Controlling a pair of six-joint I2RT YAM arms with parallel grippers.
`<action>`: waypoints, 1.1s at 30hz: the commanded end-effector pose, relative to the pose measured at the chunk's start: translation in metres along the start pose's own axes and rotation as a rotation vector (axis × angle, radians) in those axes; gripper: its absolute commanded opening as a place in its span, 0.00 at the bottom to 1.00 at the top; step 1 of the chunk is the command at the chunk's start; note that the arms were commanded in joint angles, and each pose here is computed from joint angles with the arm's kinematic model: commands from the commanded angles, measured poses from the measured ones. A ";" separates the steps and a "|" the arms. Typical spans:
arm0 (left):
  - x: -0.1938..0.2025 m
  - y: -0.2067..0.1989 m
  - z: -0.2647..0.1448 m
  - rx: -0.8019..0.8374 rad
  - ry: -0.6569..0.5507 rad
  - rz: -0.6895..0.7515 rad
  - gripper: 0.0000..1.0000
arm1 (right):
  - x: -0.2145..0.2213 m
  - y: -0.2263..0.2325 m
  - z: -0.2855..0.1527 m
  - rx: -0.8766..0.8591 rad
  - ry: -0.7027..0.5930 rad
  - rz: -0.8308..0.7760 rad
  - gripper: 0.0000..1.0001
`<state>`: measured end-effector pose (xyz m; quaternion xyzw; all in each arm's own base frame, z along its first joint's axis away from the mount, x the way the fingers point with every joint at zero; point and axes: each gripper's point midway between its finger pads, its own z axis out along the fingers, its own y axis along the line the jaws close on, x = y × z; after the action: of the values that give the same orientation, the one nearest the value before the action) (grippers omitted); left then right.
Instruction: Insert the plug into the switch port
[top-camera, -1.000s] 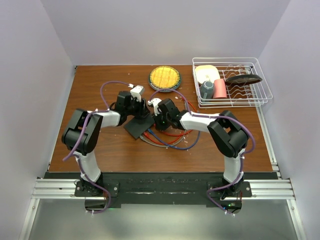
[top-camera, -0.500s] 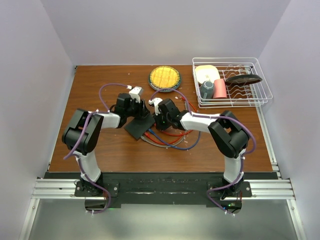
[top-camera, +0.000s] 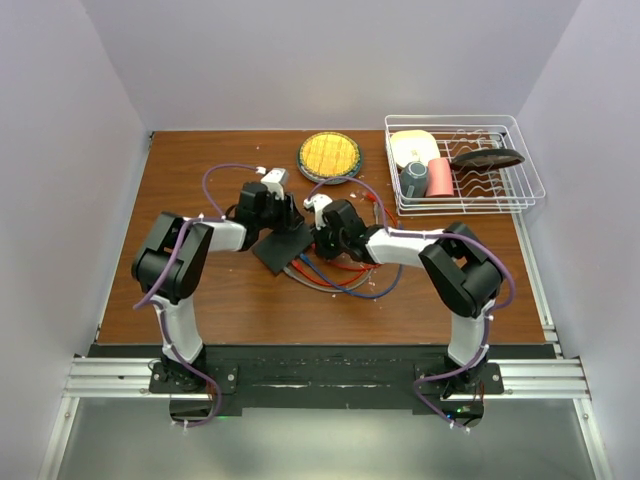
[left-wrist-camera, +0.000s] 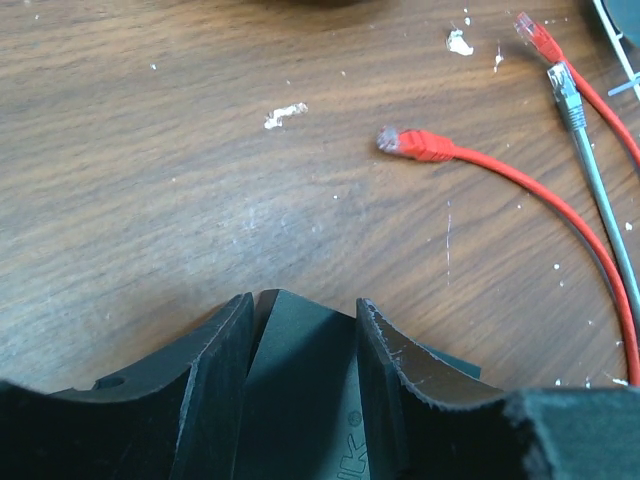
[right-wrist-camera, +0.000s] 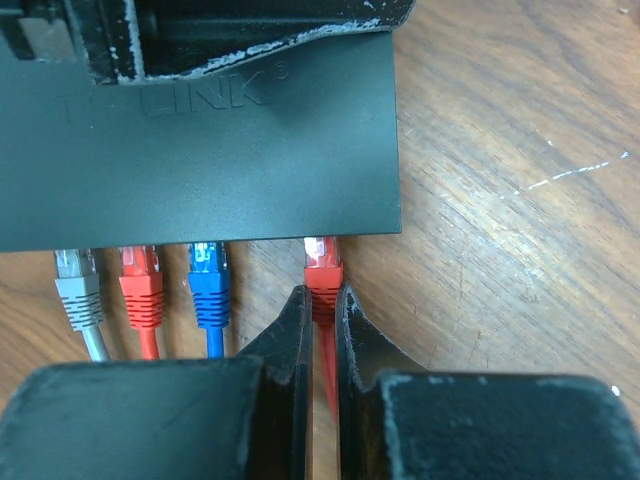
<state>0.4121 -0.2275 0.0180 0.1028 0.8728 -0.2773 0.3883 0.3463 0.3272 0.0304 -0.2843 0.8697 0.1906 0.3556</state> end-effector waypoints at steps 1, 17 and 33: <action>0.221 -0.056 -0.080 0.094 0.818 -0.341 0.49 | -0.190 0.003 -0.056 0.006 -0.710 -0.011 0.13; 0.144 0.014 -0.088 -0.184 0.507 -0.444 0.54 | -0.136 -0.006 -0.056 0.035 -0.595 -0.017 0.59; 0.024 0.022 -0.105 -0.279 0.157 -0.272 0.85 | -0.150 -0.012 -0.109 0.097 -0.618 0.021 0.98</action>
<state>0.3388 -0.1753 0.0349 -0.0466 0.9278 -0.2541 0.2691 0.3875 0.3256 0.1782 -0.2098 0.7443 0.2354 0.5887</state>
